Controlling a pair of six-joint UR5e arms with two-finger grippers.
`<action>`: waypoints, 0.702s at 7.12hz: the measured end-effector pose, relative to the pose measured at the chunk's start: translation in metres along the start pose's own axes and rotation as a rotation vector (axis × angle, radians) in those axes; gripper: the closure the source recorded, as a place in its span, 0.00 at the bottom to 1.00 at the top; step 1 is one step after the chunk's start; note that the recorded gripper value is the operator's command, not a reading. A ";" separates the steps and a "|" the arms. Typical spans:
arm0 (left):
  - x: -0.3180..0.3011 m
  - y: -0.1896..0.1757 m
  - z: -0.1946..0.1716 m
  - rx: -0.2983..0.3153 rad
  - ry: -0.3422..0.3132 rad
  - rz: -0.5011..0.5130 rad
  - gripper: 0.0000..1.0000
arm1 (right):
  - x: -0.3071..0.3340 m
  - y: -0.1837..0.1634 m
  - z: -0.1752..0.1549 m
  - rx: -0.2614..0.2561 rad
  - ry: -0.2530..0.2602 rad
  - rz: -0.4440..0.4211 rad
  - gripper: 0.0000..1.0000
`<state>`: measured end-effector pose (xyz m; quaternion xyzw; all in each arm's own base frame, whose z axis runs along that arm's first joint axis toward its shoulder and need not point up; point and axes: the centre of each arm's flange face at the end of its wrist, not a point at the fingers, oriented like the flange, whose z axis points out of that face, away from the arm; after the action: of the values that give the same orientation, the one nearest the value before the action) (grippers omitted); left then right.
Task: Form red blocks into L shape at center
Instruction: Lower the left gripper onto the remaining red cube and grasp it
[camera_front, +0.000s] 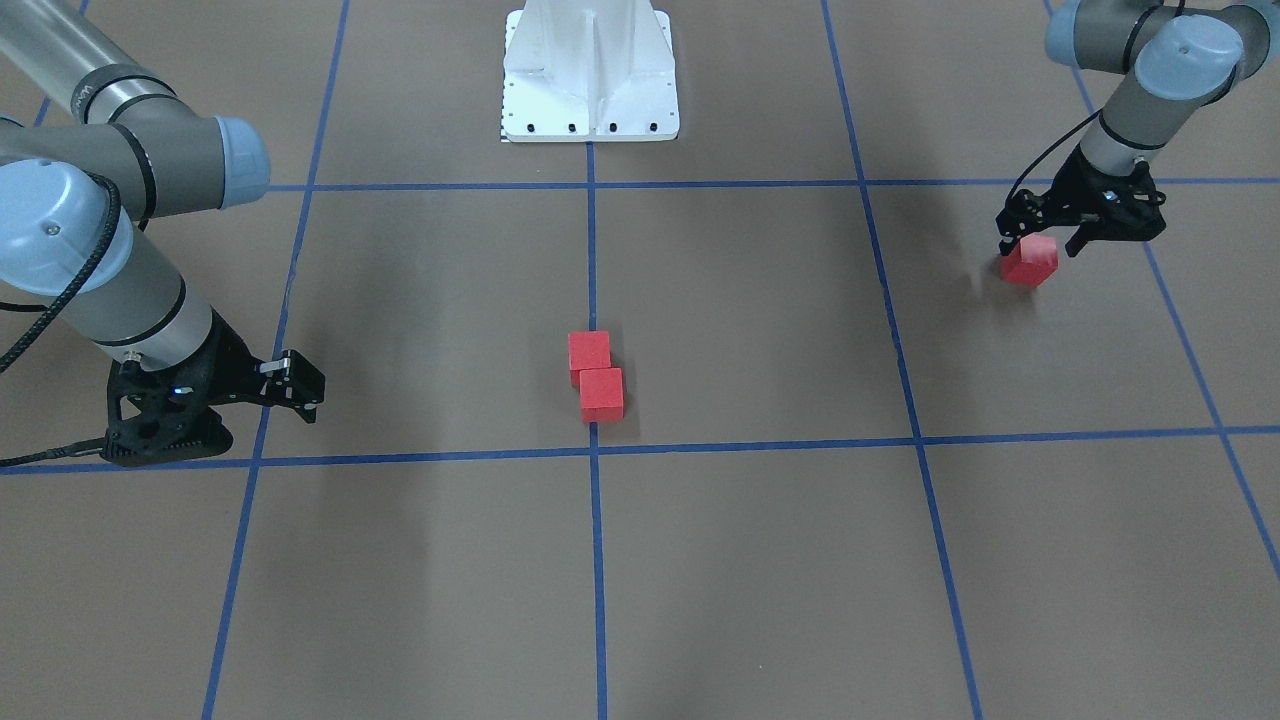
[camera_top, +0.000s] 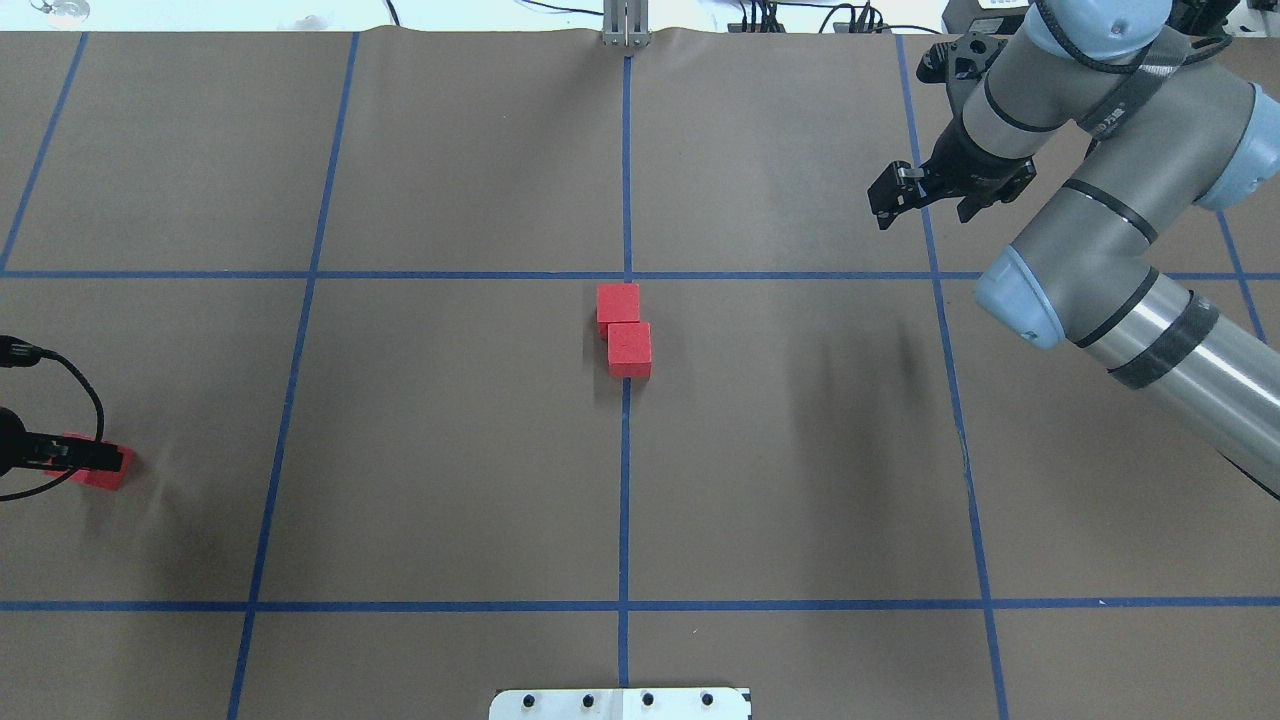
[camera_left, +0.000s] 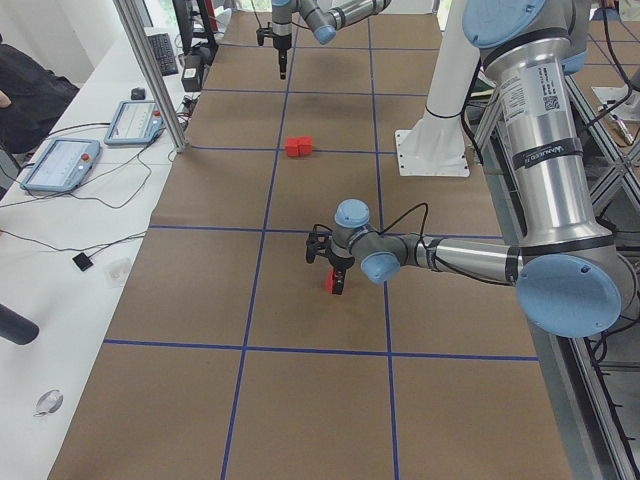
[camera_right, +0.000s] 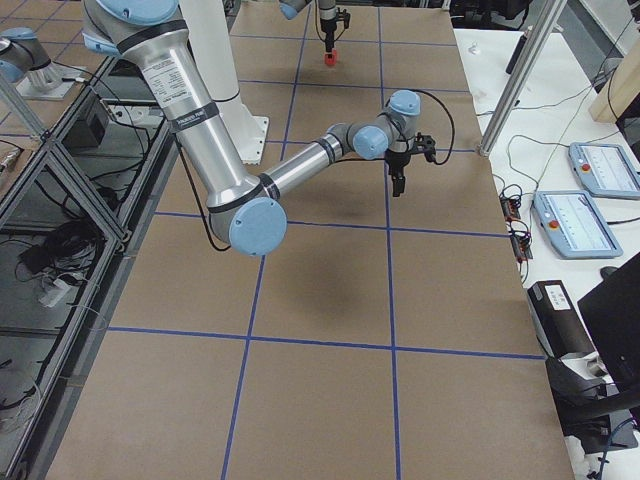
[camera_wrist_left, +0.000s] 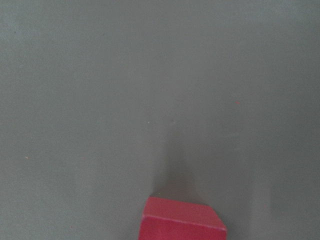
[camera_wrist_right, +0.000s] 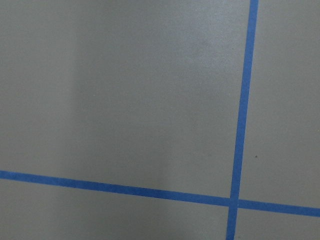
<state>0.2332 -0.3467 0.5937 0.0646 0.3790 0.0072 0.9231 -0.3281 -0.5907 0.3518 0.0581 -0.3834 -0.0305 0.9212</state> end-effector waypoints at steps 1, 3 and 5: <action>-0.001 0.000 0.002 -0.001 -0.003 0.001 0.01 | 0.000 0.000 0.000 0.000 0.000 0.001 0.01; -0.004 -0.001 0.008 0.007 -0.020 0.004 0.06 | -0.001 0.001 0.001 -0.001 0.000 0.006 0.01; -0.004 -0.002 0.010 0.012 -0.026 0.004 0.09 | -0.002 0.001 0.001 -0.001 0.000 0.006 0.01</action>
<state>0.2375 -0.3504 0.6034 0.0710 0.3668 0.0062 0.9276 -0.3302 -0.5891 0.3512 0.0565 -0.3836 -0.0278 0.9213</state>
